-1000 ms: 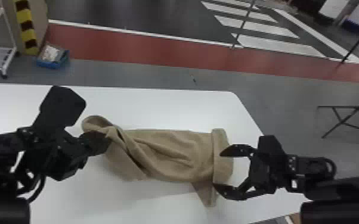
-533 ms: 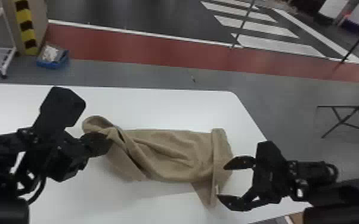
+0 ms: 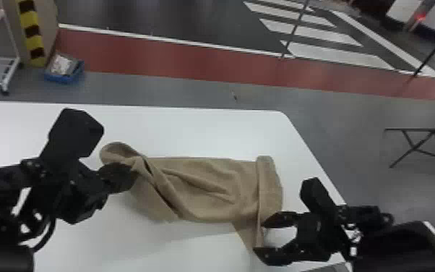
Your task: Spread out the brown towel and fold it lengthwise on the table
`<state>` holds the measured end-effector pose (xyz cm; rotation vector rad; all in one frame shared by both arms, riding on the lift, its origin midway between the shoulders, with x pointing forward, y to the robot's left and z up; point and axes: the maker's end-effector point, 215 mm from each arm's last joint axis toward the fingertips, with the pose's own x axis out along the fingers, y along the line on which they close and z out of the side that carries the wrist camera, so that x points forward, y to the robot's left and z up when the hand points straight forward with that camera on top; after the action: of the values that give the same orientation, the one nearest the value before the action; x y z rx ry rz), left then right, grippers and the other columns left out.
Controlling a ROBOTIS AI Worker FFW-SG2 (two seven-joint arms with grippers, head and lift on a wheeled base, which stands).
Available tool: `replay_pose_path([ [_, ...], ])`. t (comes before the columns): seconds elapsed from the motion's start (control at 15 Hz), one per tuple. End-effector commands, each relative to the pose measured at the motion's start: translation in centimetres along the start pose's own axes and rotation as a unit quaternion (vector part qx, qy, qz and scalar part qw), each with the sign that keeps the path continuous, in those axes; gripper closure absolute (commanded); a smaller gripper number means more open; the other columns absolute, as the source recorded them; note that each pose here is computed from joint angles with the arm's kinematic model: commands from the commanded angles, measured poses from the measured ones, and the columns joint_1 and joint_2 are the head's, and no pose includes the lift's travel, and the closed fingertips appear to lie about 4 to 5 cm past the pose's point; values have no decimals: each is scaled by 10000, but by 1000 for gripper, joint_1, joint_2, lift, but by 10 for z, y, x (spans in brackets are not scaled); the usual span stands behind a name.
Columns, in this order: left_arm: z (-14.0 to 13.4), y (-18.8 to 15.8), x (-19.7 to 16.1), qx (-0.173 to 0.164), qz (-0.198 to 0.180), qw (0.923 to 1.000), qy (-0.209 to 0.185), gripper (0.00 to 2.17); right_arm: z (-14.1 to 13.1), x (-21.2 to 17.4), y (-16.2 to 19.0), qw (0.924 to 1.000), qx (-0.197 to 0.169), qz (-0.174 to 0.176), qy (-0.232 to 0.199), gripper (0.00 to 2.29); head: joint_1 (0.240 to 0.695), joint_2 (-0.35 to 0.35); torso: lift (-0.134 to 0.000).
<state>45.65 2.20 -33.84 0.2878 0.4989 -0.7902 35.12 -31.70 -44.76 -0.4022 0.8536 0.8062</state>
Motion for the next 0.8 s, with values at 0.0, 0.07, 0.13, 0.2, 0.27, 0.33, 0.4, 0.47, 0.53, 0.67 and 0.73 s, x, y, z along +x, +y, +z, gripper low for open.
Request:
replay_pose_path([
  [0.0, 0, -2, 1, -14, -18, 10000, -19, 1798, 0, -1, -1, 10000, 24, 1, -12, 623, 695, -350, -124],
  [0.07, 0, -1, 1, -17, -12, 10000, -12, 1798, 0, -1, -1, 10000, 25, -5, -7, 799, 695, -350, -124],
  [0.13, 0, -2, 1, -17, -20, 10000, -12, 1798, 0, -2, -3, 10000, 20, -20, -11, 1045, 695, -350, -124],
  [0.2, 1, -2, 1, -5, -20, 10000, -22, 1798, -1, -4, -5, 10000, 35, -43, -15, 1268, 695, -350, -124],
  [0.27, 0, -2, 1, -8, -23, 10000, -15, 1798, -3, -6, -7, 10000, 49, -69, -5, 1426, 695, -350, -124],
  [0.33, 0, -1, 1, 1, -16, 10000, -24, 1798, -5, -8, -10, 9999, 50, -94, 12, 1430, 695, -350, -124],
  [0.4, 1, 1, 0, -4, 0, 10000, -29, 1798, -6, -11, -14, 9999, 51, -140, 6, 1663, 695, -350, -124],
  [0.47, 0, 6, -2, -26, 49, 10000, -29, 1798, -10, -15, -18, 9998, 101, -187, 13, 1784, 695, -350, -124],
  [0.53, 0, 9, -3, -36, 67, 10000, -50, 1798, -16, -18, -24, 9996, 153, -242, 45, 1784, 695, -350, -124],
  [0.67, 1, 12, -4, -46, 93, 9999, -71, 1798, -25, -27, -35, 9991, 203, -359, 77, 1787, 695, -350, -124],
  [0.73, 2, 20, -6, -57, 156, 9998, -92, 1798, -24, -38, -48, 9984, 257, -504, -21, 1787, 695, -350, -124],
])
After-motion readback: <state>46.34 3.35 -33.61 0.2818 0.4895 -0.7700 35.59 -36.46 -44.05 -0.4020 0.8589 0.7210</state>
